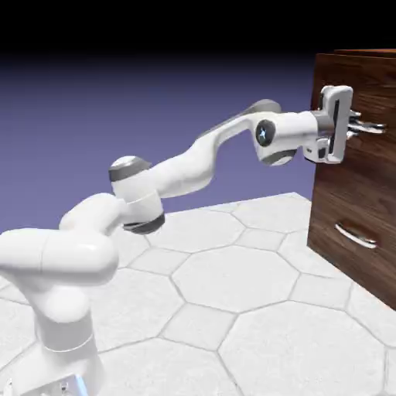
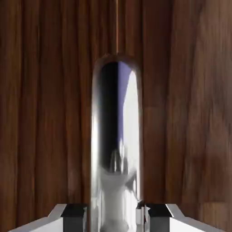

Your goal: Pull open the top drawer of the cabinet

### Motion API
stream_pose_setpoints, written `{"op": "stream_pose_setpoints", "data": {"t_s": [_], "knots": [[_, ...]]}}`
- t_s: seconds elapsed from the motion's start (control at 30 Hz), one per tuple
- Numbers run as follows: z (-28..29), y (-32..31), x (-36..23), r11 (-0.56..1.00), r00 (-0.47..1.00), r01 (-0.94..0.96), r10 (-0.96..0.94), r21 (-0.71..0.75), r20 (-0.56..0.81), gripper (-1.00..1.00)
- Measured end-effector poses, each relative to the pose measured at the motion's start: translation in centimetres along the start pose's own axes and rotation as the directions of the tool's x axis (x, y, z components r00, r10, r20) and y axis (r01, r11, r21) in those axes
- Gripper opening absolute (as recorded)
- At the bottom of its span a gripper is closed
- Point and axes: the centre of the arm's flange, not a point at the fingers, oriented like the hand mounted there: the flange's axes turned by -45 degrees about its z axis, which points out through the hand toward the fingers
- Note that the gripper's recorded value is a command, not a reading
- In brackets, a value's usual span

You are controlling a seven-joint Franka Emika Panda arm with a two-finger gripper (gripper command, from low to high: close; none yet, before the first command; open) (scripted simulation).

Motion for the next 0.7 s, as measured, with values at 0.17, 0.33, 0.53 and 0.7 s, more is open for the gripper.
{"op": "stream_pose_setpoints", "data": {"t_s": [0.17, 0.33, 0.53, 0.7], "knots": [[-4.2, 0.0, 0.0, 1.0, 1.0, 0.001, -0.001, 0.001, 0.0, -1.0], [-8.8, 0.0, 0.0, 1.0, 1.0, 0.001, -0.001, 0.001, 0.001, -1.0], [-14.7, 0.0, 0.0, 1.0, 1.0, -0.001, 0.001, 0.001, 0.001, -1.0], [-17.5, -0.1, -0.1, 1.0, 1.0, 0.001, -0.001, -0.001, -0.001, 1.0]]}}
